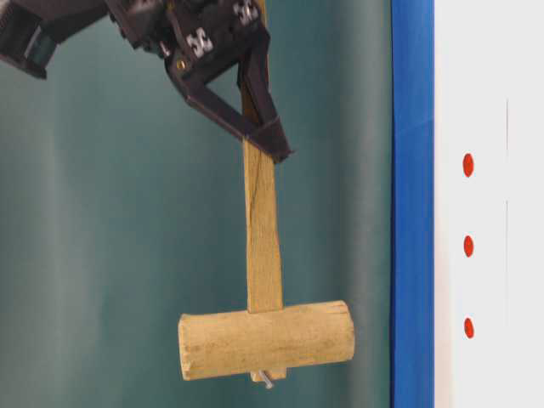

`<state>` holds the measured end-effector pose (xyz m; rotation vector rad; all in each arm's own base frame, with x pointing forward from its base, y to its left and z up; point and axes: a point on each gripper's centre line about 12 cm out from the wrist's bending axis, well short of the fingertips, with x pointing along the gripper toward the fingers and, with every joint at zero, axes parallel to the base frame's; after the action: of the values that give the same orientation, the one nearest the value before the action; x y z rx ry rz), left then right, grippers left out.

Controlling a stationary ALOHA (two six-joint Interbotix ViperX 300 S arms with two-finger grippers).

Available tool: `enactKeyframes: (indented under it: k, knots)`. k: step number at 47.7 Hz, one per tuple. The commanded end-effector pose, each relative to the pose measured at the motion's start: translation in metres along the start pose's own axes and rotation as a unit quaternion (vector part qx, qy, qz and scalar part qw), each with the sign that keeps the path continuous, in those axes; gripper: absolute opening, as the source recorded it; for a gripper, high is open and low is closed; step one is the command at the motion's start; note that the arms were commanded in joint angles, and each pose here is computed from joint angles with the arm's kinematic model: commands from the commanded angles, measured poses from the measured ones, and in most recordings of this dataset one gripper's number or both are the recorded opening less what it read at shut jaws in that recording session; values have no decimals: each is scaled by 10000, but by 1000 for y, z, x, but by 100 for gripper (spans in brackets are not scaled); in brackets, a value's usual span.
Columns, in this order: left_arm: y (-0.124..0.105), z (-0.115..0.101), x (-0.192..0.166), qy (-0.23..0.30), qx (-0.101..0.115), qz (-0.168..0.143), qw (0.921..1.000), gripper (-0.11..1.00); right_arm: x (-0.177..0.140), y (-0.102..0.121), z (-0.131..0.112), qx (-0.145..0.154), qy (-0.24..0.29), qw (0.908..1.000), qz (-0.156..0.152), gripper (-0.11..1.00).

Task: Hit the mark with a hammer.
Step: 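Raise the mallet head above the red dots with the right gripper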

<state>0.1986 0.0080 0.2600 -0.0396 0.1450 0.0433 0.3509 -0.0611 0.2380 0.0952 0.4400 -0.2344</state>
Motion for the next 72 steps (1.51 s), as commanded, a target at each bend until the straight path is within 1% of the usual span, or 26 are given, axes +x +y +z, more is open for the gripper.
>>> enactKeyframes:
  k: [1,16,23,25,28,31,34,36,38,43,52,57,63,66,72]
  knots:
    - [0,3,2,-30,-14,-8,10000,89,1,-1,19,32,-273,9996,-67,3]
    - [0,3,2,-30,-14,-8,10000,89,3,-1,17,41,-263,9996,-118,3]
    - [0,4,2,-38,-14,-8,10000,89,7,-2,9,49,-139,9998,-123,3]
    - [0,3,1,-38,-14,-8,10000,89,11,-1,2,60,-15,9999,-108,3]
    - [0,3,2,-30,-14,-8,10000,89,24,-2,-19,124,338,9993,-122,3]
    - [0,3,2,-30,-14,-8,10000,89,38,-3,-44,268,725,9969,-175,3]
    - [0,4,2,-38,-22,-8,10000,89,51,-4,-68,440,1106,9926,-252,3]
    - [0,3,2,-30,-14,-8,10000,89,54,-4,-76,467,1217,9911,-280,3]
    - [0,3,2,-23,-14,-7,10000,89,55,-4,-78,472,1240,9908,-284,3]
    - [0,3,1,-46,-22,-8,10000,89,51,-5,-70,439,1106,9924,-301,3]
    - [0,4,1,-46,-22,-8,10000,89,35,-4,-44,356,673,9968,-262,3]
    - [0,3,1,-38,-22,-8,10000,89,21,-4,-27,377,400,9983,-209,3]
    - [0,3,1,-38,-14,-8,10000,89,-5,-4,-10,411,33,9990,-157,3]
    - [0,3,1,-38,-14,-8,10000,89,-18,-4,-6,413,-101,9990,-120,3]
    - [0,3,1,-38,-14,-8,10000,89,-41,-7,-9,414,-255,9987,-122,3]
